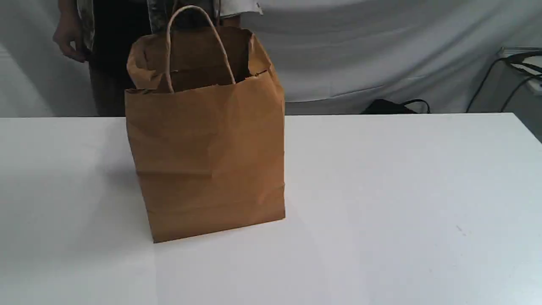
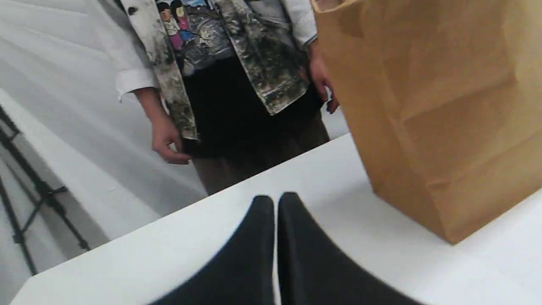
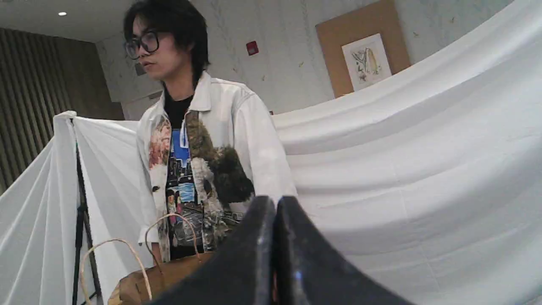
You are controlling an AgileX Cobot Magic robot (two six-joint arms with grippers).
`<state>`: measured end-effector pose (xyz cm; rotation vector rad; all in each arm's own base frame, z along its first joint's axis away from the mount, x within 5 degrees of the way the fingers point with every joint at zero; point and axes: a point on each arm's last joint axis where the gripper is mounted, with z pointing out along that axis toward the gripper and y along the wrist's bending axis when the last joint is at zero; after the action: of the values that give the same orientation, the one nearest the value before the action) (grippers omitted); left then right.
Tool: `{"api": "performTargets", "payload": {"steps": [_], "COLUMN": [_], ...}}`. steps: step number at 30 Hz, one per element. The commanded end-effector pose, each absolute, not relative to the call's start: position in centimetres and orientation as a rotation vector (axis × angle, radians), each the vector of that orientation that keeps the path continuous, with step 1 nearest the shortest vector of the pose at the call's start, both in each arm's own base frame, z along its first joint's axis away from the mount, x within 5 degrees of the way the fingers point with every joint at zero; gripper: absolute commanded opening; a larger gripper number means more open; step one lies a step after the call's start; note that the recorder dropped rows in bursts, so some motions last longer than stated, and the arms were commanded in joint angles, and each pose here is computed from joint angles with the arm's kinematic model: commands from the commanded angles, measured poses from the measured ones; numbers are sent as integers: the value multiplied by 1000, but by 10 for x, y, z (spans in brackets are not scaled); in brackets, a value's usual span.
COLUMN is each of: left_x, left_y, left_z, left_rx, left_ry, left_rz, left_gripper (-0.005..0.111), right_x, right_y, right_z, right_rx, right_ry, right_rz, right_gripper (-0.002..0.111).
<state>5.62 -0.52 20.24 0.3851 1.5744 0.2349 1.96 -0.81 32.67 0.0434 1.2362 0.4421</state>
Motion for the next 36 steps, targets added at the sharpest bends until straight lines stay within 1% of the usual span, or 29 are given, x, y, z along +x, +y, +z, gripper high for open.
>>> {"api": "performTargets", "payload": {"steps": [1, 17, 19, 22, 24, 28, 31, 36], "left_x": [56, 56, 56, 56, 56, 56, 56, 56], "left_y": [-3, -3, -3, -3, -3, -3, -3, -3], "left_z": [201, 201, 201, 201, 201, 201, 201, 201], "left_rx": [368, 368, 368, 368, 368, 368, 368, 368], "left_ry": [1580, 1580, 1580, 1580, 1580, 1580, 1580, 1580], "left_rz": [275, 275, 275, 275, 275, 275, 275, 275], "left_gripper": [0, 0, 0, 0, 0, 0, 0, 0], "right_x": [20, 20, 19, 18, 18, 22, 25, 26], "right_y": [-7, -6, -5, 0, 0, -4, -11, -13], "right_z": [325, 326, 326, 327, 325, 317, 311, 308], "right_rx": [29, 30, 48, 139, 184, 210, 227, 252], "right_ry": [1235, 1230, 1230, 1233, 1249, 1332, 1392, 1421], "right_rz": [438, 462, 521, 740, 801, 700, 566, 541], "right_gripper": [0, 0, 0, 0, 0, 0, 0, 0]}}
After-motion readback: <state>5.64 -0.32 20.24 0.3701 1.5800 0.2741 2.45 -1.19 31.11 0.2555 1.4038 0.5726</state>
